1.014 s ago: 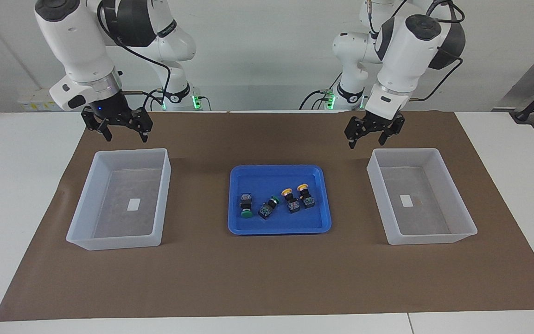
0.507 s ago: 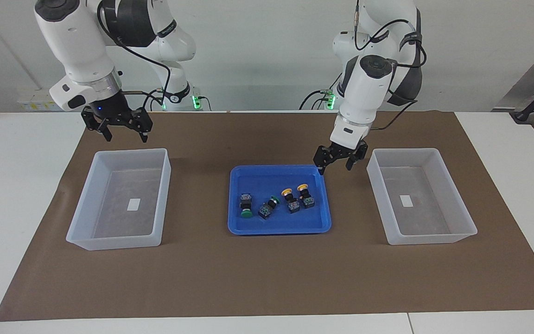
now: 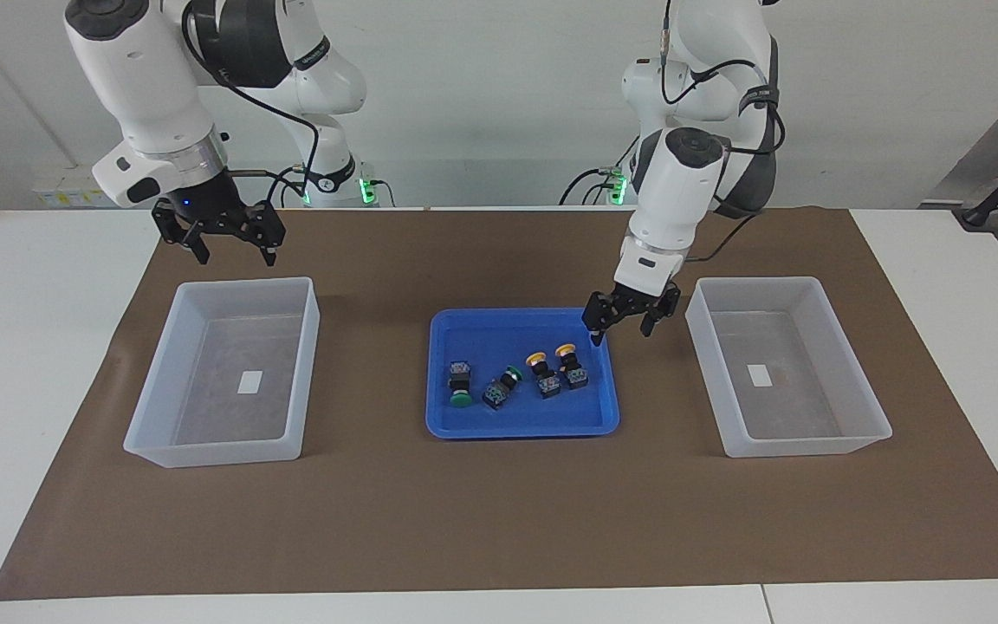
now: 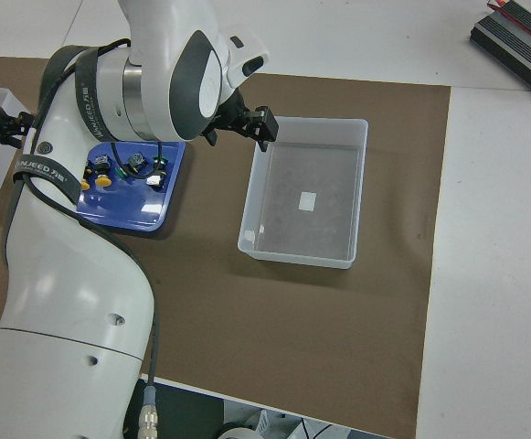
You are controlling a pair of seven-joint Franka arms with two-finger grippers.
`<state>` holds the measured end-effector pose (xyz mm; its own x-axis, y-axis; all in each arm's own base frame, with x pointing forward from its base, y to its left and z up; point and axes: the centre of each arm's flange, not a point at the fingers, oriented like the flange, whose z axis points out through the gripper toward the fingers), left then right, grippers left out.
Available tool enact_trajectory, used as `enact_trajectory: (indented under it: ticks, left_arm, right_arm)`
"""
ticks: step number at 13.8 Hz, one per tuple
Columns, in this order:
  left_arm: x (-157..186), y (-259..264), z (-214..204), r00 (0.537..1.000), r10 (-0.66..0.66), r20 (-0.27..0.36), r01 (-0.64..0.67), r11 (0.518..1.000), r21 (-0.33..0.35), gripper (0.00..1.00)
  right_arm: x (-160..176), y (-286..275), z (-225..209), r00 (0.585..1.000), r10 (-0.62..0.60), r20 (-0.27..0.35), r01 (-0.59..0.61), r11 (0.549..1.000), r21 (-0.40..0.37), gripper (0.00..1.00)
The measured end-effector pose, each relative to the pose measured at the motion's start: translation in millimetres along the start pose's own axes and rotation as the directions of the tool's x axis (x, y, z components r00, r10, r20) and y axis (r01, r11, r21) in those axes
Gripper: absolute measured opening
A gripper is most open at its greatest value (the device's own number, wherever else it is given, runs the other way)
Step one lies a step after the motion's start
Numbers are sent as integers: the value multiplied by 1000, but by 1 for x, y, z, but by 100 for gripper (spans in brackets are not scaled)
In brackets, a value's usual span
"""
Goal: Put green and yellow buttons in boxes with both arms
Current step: 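Reach the left gripper over the blue tray toward a yellow button, then grasp a yellow button in the tray with the left gripper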
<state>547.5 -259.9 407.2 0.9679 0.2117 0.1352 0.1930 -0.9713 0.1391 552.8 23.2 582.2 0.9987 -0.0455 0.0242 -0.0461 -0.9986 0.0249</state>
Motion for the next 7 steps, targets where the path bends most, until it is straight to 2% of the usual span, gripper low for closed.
enact_trajectory:
  ticks: [2,7]
  left_arm:
    - [-11,14,33,1000,6,22,-6,1000,9,100]
    - [-25,27,79,999,13,42,-13,1000,17,100]
  right_arm:
    - [0,0,0,1000,0,0,0,1000,0,100]
    - [0,0,0,1000,0,0,0,1000,0,100]
